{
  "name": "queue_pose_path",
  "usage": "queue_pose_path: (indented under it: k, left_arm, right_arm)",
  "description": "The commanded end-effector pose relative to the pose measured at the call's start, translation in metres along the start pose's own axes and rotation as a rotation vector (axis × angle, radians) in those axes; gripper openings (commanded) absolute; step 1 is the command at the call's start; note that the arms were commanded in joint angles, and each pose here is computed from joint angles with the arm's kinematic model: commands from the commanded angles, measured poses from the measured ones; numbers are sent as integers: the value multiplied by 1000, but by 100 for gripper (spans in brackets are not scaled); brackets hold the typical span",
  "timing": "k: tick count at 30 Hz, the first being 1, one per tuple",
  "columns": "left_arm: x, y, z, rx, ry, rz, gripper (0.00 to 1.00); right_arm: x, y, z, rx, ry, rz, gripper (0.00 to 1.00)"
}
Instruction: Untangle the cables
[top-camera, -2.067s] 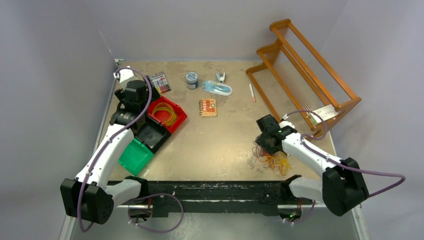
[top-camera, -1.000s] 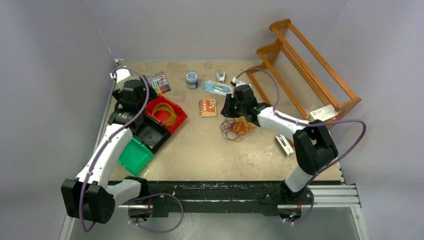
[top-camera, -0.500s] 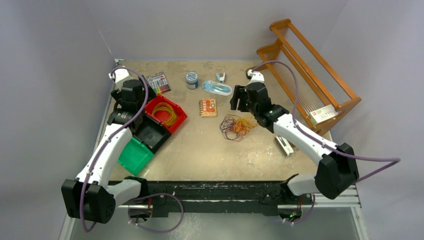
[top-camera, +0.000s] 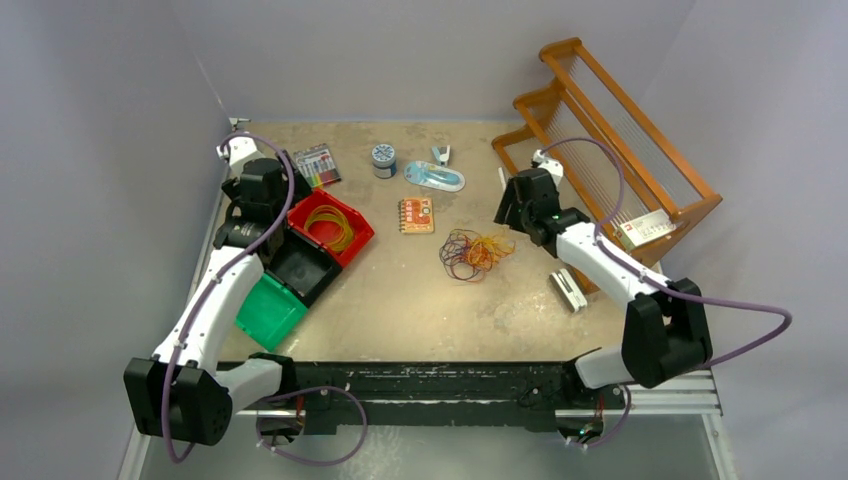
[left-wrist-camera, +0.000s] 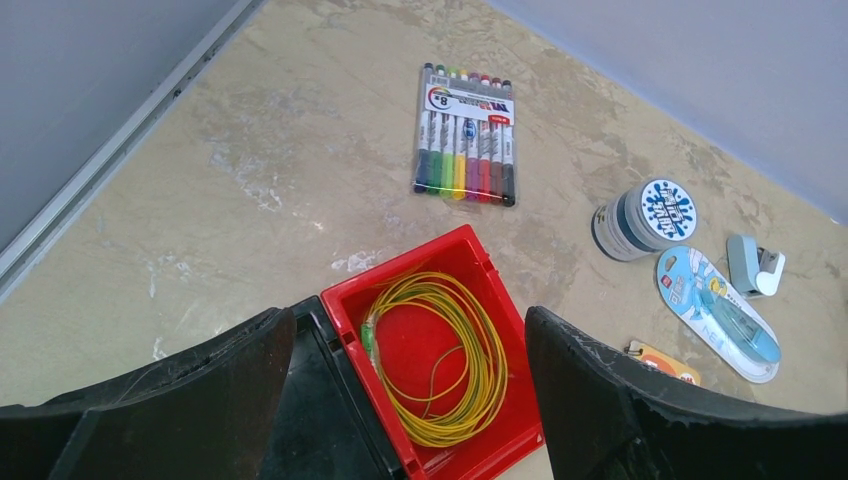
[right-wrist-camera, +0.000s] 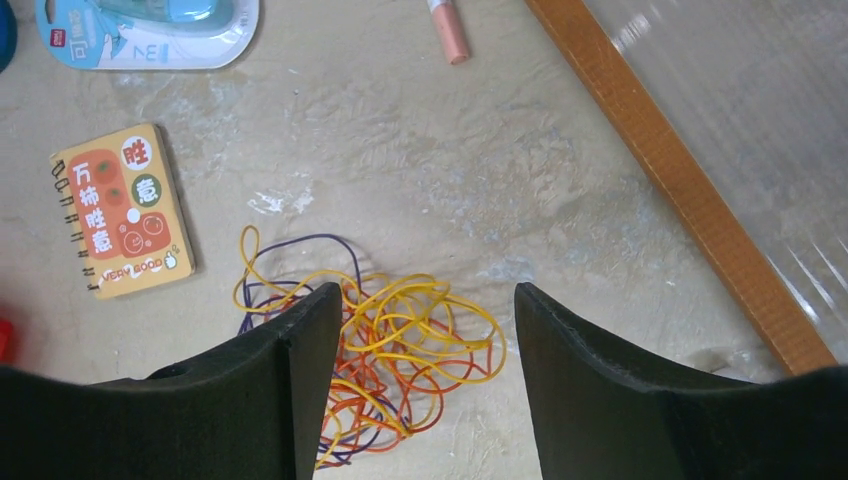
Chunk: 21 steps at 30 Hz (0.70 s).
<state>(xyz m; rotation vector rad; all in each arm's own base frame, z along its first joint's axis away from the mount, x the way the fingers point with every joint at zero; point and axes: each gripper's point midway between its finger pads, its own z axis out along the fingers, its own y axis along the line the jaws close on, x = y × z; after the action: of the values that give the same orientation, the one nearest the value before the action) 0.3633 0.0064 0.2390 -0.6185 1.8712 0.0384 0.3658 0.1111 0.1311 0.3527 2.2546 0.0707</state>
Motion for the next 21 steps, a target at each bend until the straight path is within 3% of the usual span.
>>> queue_pose_path:
  k: [1,6,10,21]
  left_arm:
    - [-11,-11,1,48,-27,-44,84]
    - [-7,-17,3,75,-8,-34,84]
    - [-4,-21,4,94,8,-25,83]
    - [-2,-22,6,97,19,-13,82]
  right_arm:
    - [-15,5,-5,-140,-25,75,64]
    - [-33,20,-9,-225,-93,103,51]
    - [-30,25,2,-228,-75,134,47]
    - [-1,4,2,-172,23,14,54]
